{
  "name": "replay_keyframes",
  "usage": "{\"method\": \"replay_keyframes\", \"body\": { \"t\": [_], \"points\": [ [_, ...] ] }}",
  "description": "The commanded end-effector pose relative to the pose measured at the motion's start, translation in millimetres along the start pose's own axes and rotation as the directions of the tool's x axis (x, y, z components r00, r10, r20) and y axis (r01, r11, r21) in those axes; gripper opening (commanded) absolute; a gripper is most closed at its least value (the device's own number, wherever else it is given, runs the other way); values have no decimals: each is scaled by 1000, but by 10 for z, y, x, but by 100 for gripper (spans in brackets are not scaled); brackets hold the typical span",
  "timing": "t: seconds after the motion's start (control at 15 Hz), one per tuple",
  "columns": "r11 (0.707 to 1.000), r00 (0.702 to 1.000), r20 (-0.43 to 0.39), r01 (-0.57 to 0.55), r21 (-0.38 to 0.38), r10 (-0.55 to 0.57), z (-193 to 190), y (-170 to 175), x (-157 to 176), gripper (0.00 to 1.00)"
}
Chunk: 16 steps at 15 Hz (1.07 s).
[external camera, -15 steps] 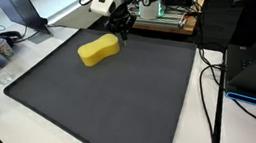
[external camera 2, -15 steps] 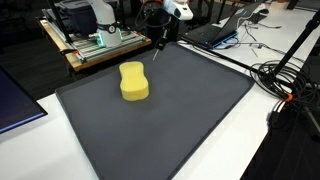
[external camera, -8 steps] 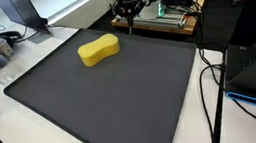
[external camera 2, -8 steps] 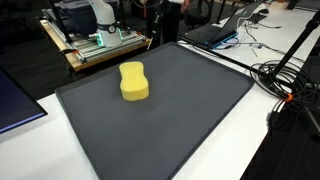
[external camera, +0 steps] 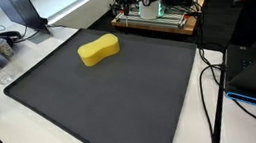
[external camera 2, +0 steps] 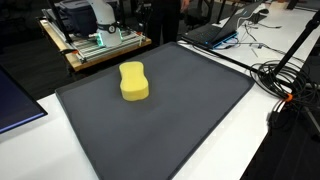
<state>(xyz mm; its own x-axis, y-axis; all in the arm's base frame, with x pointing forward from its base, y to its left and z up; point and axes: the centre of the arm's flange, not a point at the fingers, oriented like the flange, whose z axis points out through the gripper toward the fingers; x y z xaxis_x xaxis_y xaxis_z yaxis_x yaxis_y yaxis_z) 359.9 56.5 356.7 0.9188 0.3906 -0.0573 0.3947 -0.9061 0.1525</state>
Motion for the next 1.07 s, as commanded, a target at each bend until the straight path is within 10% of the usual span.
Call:
{"method": "replay_keyframes", "body": {
  "t": [0.0,1.0],
  "points": [
    [992,983,-149,-114,-60,104,-141,13,-519,3],
    [902,861,-277,-429,54,426,-299,1106,-896,3]
  ]
}}
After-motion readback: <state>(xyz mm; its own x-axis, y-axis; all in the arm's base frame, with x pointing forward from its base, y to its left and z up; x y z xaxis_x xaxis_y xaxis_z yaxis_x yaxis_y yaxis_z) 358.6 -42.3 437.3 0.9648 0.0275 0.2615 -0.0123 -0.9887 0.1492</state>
